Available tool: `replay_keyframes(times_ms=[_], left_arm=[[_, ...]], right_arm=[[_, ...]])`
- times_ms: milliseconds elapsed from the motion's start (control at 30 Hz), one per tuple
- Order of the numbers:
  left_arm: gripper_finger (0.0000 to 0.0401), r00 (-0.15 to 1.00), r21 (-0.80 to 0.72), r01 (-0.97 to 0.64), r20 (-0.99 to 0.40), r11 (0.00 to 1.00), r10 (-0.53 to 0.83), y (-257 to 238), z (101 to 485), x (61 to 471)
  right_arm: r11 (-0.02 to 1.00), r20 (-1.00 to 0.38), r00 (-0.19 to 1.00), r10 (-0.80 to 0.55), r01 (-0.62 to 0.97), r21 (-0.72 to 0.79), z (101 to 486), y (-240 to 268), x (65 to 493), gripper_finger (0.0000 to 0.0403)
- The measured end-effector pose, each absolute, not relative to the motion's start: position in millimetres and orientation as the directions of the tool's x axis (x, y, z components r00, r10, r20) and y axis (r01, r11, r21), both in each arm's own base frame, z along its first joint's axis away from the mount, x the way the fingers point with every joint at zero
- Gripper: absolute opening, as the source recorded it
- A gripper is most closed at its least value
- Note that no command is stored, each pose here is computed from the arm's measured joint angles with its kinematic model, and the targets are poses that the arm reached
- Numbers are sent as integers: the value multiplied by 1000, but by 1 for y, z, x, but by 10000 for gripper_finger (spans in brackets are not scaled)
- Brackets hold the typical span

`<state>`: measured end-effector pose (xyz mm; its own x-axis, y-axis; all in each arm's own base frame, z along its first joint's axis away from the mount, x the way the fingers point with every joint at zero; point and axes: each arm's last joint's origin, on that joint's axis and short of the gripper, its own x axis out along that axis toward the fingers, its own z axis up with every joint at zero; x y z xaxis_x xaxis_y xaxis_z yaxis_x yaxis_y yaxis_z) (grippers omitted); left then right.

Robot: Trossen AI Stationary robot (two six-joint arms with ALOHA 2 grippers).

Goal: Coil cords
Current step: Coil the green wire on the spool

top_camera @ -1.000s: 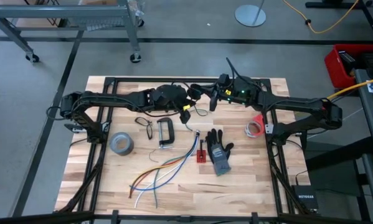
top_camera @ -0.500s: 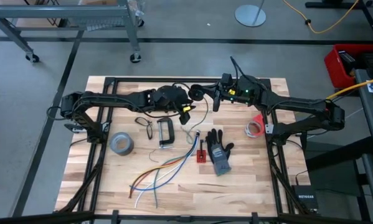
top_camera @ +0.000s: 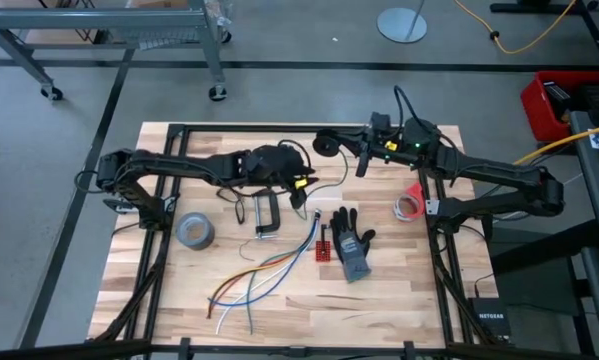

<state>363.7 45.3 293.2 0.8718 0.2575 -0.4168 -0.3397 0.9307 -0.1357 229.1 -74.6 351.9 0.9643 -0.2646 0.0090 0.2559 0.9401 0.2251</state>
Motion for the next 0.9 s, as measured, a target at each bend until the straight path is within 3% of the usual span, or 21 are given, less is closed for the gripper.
replay_keyframes(times_ms=[300, 467, 900], left_arm=[[118, 935, -50, -214, -299, 975, 190, 17, 300, 374], [118, 944, 23, -173, -283, 985, 172, 10, 281, 392], [118, 920, 56, -272, -279, 961, 277, 14, 257, 407]], right_arm=[[942, 20, 966, -259, 249, 225, 354, -74, 228, 1], [958, 63, 983, -171, 151, 244, 358, -71, 228, 3], [968, 65, 995, -73, 55, 246, 358, -68, 229, 2]])
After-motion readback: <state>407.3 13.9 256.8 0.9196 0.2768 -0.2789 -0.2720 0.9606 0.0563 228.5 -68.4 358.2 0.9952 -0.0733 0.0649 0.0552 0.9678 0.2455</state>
